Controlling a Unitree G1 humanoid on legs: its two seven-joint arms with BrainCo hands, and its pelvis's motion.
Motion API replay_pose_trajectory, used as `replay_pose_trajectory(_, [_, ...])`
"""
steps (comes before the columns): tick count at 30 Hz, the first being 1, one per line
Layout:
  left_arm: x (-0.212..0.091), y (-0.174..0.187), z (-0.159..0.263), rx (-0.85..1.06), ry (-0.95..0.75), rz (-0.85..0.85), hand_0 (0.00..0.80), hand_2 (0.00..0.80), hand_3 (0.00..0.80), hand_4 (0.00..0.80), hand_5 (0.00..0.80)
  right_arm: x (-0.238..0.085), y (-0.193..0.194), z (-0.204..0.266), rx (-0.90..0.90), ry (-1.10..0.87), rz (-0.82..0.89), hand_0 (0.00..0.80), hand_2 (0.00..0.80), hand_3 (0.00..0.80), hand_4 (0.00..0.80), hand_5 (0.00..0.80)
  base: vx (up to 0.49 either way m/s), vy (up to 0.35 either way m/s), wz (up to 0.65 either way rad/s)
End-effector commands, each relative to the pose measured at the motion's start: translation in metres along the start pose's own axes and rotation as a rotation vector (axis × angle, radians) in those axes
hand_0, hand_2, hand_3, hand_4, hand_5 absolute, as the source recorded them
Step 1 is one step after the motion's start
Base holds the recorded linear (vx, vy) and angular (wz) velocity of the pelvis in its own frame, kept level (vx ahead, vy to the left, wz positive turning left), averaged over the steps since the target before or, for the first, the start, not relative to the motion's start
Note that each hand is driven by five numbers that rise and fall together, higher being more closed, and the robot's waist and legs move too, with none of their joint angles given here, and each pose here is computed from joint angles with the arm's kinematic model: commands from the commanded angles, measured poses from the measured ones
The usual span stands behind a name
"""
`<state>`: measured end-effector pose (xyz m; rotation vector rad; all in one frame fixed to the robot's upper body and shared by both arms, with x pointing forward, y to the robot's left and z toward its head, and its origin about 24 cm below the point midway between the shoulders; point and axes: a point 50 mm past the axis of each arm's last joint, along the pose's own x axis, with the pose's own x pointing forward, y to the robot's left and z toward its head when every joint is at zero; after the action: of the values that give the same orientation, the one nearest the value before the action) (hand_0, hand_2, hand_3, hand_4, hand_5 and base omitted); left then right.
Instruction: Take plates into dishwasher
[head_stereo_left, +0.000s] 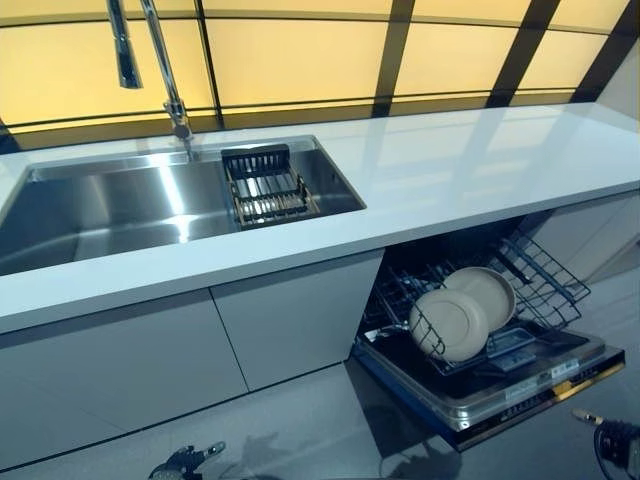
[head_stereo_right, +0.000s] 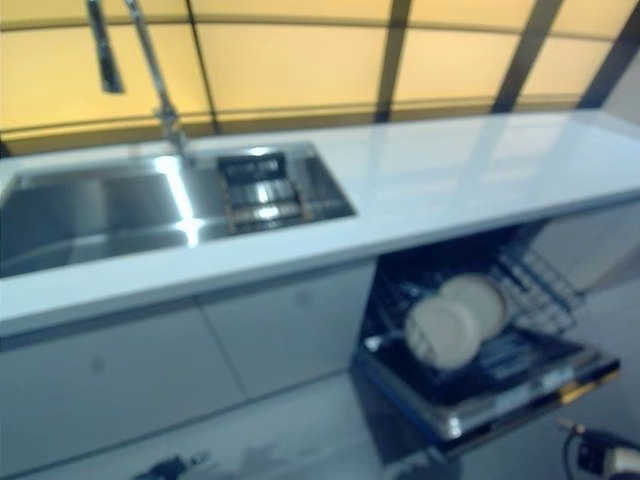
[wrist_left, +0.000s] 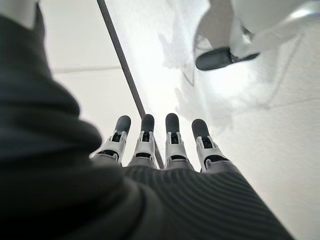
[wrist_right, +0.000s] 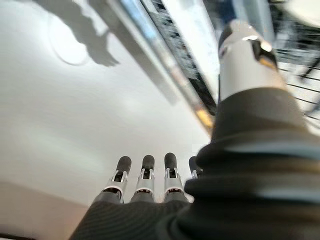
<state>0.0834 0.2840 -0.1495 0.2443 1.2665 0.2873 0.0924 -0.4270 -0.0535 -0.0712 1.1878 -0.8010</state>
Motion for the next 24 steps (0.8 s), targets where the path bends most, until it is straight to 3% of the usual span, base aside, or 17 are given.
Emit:
replay_pose_trajectory(1, [-0.001,0.026,-0.007,-0.010,0.029,0.089,0.000,0.000,0.000,0.000,0.000,0.000,-0.005,0.001,0.008,-0.007,-0.029,0.000,0.000,0.000,0.000,0.000,-0.217,-0.178,0.15])
replay_pose_trajectory(10, [0.002,0.006,0.050,-0.002,-0.125,-0.003,0.000,0.000,0.000,0.000,0.000,0.005,0.000,-0.038,0.176,0.069,-0.025,0.000,0.000,0.000,0.000,0.000,-0.298,-0.075,0.49])
replay_pose_trajectory(16, [0.001,-0.011,0.057,0.025,-0.137,-0.056,0.000,0.000,0.000,0.000,0.000,0.007,0.017,-0.056,0.161,0.125,-0.054,0.000,0.000,0.000,0.000,0.000,-0.217,0.078,0.62])
replay_pose_trajectory(24, [0.001,-0.008,0.056,0.146,-0.179,-0.049,0.000,0.000,0.000,0.000,0.000,0.007,0.015,-0.047,0.116,0.081,-0.073,0.000,0.000,0.000,0.000,0.000,-0.157,0.059,-0.01])
